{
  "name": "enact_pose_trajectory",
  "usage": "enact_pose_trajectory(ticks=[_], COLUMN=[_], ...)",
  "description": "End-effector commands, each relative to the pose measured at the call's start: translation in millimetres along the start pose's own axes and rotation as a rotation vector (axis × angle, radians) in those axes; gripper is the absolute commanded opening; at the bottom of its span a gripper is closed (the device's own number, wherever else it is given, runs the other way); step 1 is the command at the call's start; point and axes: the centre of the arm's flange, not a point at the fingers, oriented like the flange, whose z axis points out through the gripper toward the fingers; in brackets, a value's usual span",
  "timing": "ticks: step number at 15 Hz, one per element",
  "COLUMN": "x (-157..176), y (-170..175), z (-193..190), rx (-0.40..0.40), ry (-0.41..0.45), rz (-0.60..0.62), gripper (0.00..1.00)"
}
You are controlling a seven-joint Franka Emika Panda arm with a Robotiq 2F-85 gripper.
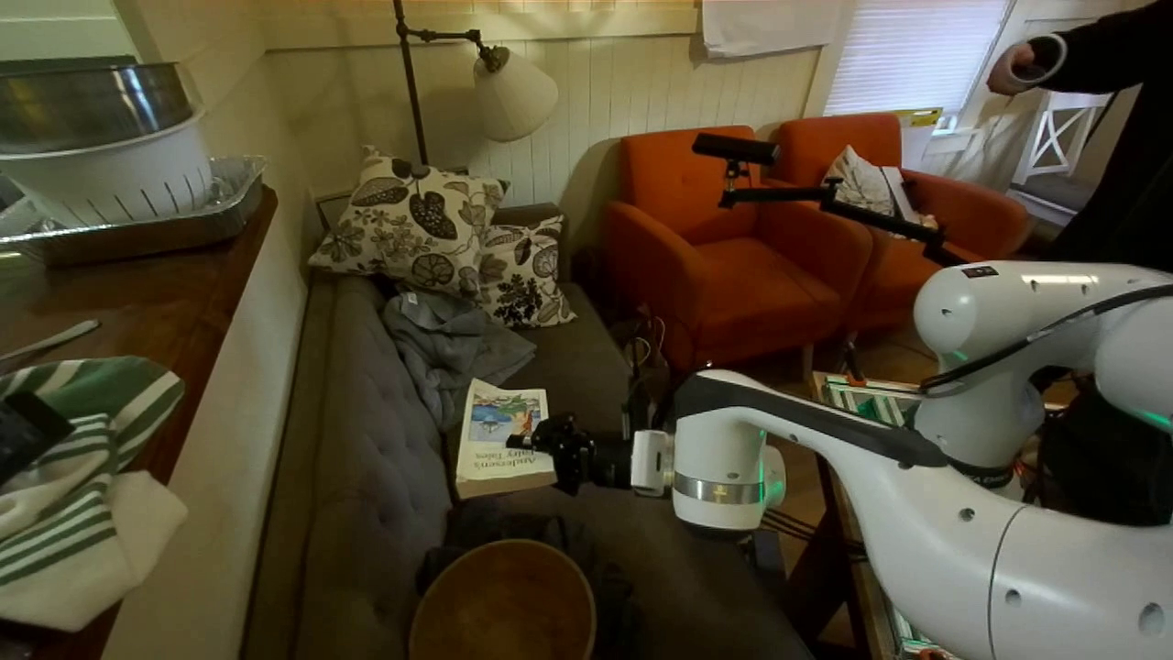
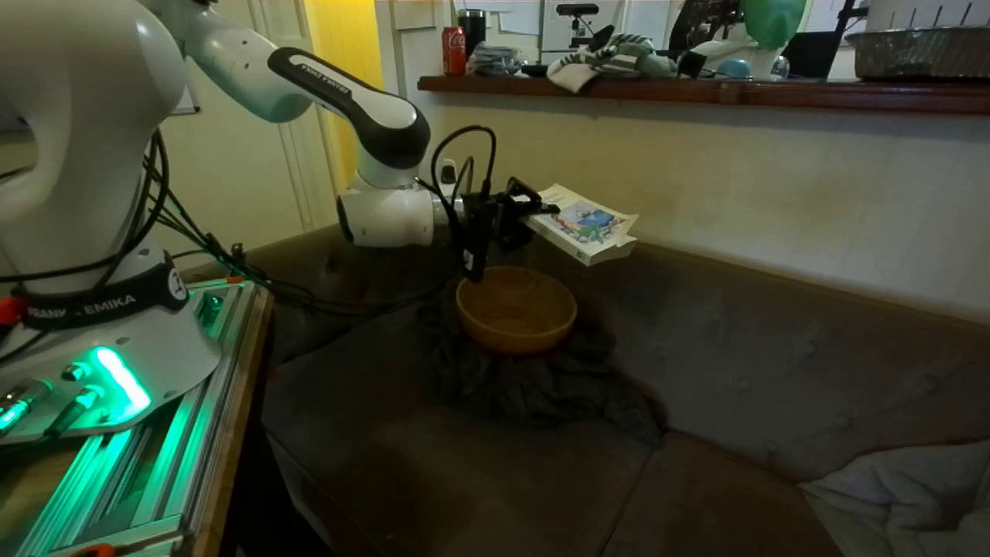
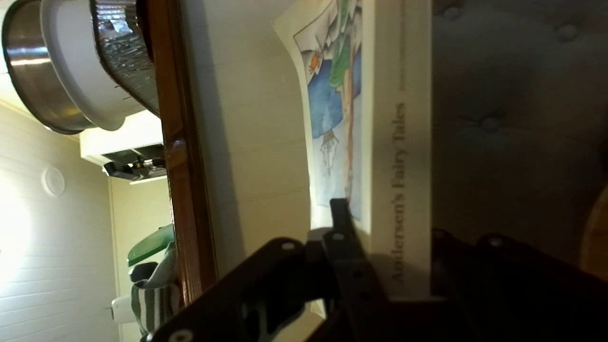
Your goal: Put the brown bowl on the blanket, then remove the book from the bowl
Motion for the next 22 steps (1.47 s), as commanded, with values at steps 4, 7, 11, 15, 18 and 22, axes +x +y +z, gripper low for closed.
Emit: enact_pose_trajectory(ticks=[4, 7, 11, 15, 18, 22], x=[-45.9, -59.3, -84.0, -105.2, -114.6, -98.1], y=[74.9, 73.7, 92.0, 140.5, 185.7, 124.3], z=[-6.9, -22.4, -38.1, -31.8, -21.5, -36.3], rx=[0.004, -0.006, -0.079, -0.241, -0.307, -0.279], ry=[0.006, -0.005, -0.044, -0.068, -0.067, -0.096], rz=[-0.075, -0.091, -0.096, -0.027, 0.009, -0.033], gripper=[0.06, 0.06, 0.06, 0.06, 0.06, 0.24])
